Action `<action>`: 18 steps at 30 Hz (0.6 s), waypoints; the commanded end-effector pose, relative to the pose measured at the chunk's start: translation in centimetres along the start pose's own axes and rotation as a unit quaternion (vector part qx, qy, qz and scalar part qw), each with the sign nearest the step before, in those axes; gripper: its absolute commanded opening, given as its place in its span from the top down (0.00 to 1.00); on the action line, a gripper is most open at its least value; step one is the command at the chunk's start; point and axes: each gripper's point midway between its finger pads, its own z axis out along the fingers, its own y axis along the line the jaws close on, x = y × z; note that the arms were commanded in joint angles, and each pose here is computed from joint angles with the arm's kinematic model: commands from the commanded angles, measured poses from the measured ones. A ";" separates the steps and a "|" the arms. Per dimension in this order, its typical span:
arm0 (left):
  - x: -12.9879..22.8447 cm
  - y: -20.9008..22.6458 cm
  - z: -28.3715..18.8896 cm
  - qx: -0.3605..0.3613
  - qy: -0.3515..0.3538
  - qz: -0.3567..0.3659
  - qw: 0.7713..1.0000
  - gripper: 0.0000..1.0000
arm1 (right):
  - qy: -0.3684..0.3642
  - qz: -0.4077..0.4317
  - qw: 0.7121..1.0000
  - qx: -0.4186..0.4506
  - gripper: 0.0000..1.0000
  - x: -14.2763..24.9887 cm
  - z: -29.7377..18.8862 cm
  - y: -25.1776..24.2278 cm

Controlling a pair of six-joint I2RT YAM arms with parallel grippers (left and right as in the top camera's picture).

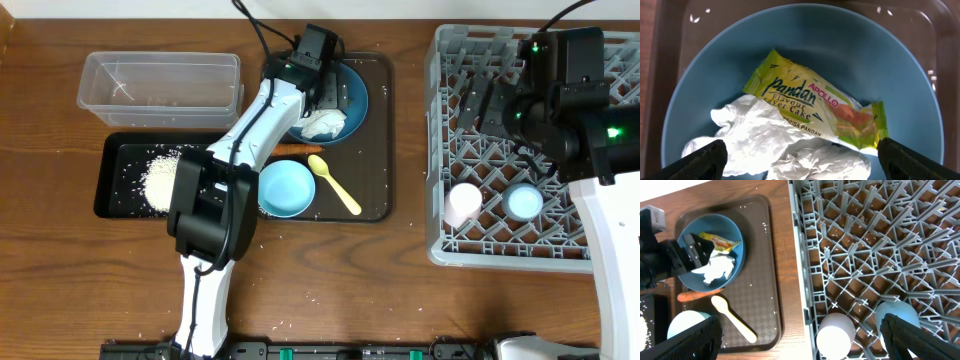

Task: Sort waste into correct bins and load items into the dishwasher rack
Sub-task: 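Lower the left gripper into the blue plate and grasp the yellow wrapper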

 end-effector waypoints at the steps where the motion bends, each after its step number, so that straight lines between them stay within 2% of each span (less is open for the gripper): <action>1: -0.1 0.7 1.4 -0.017 -0.001 -0.072 0.997 0.01 | 0.006 -0.010 1.000 0.011 0.01 0.2 0.4 -0.5; 8: 1.7 1.2 4.1 -0.031 0.020 -0.116 0.993 0.01 | 0.012 -0.018 1.000 0.014 0.01 0.6 0.4 -0.7; 15: 3.0 1.6 6.0 -0.041 0.036 -0.117 0.992 0.01 | 0.015 -0.018 1.000 0.015 0.01 0.7 0.4 -0.7; 16: 3.1 1.7 6.1 -0.041 0.037 -0.117 0.992 0.02 | 0.015 -0.018 1.000 0.016 0.01 0.7 0.4 -0.8; 18: 3.2 1.7 6.2 -0.042 0.038 -0.117 0.992 0.18 | 0.015 -0.018 1.000 0.017 0.01 0.7 0.4 -0.8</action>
